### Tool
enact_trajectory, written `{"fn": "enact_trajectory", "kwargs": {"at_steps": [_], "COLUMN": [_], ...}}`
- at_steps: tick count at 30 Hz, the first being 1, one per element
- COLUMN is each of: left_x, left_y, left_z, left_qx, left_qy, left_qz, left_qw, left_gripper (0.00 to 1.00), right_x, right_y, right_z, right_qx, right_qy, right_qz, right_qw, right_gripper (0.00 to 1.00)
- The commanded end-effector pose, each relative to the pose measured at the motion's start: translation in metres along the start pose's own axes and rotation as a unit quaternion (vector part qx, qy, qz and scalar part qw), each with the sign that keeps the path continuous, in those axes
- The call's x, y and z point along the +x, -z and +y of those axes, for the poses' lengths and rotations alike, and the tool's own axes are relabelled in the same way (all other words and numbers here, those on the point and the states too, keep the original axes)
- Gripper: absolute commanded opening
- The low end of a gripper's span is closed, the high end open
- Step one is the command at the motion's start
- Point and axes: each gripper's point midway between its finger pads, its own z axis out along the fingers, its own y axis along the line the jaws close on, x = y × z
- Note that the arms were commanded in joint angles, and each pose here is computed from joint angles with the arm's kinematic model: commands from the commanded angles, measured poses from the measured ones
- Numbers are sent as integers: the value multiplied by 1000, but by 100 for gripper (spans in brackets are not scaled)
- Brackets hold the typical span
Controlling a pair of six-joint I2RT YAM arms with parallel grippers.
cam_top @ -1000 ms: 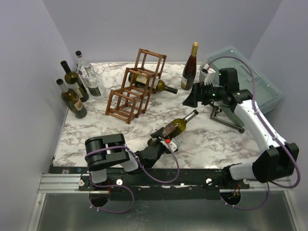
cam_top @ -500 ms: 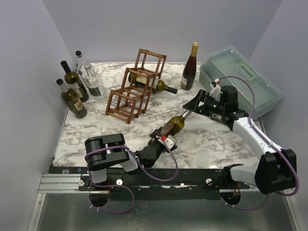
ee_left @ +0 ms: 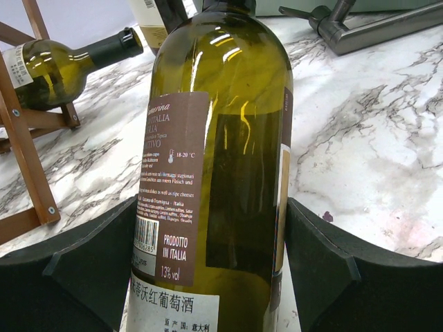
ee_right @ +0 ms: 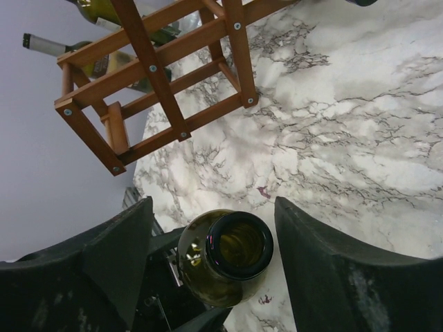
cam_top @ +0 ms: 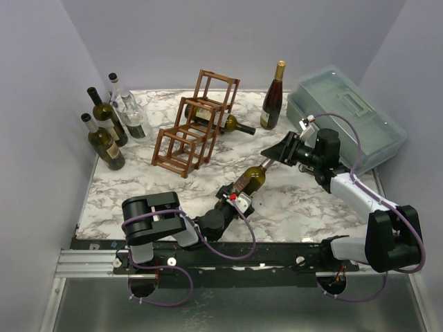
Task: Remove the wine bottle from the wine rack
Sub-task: Place the wine bottle at the center of the board.
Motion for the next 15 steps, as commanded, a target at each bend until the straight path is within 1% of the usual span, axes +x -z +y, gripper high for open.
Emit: {"fn": "enact_trajectory", "kwargs": {"at_steps": [1,3,5,7,9,10,11,13,14,15], "left_x": [-26,-28,-29,-30,-32,-33,-33,-35,-36,-37], "left_y": [-1,-1,-1,-1,-1,-1,0,0,0,1], "left_z": [1,0,0,0,-1,-1,-2,-3,-4,-4], "left_qx": [-3,-1,0,1,4,6,9,12,14,17], "left_qy": [61,65,69,72,75,77,78,83,86,90], "left_qz": [-41,-43,-45,-46,-48,-49,-50,-52,-53,-55], "left_qw": [997,997,997,996,996,996,996,995,995,994], "left_gripper": [0,0,0,0,0,0,0,0,2,10], "right_x": [-4,-6,-7,-7,-8,-7,-8,-12,-14,-17], "right_y": [-1,-1,-2,-3,-2,-2,-1,0,0,0], "right_z": [8,8,5,4,8,11,15,23,26,30], "right_qx": [-31,-32,-30,-33,-44,-55,-61,-75,-79,-83], "right_qy": [29,48,67,83,94,102,107,114,118,122], "right_qz": [-8,-10,-12,-16,-18,-15,-16,-18,-20,-22], "right_qw": [999,998,997,996,994,993,992,991,990,989], "right_gripper": [57,46,41,34,21,12,7,0,0,0]}}
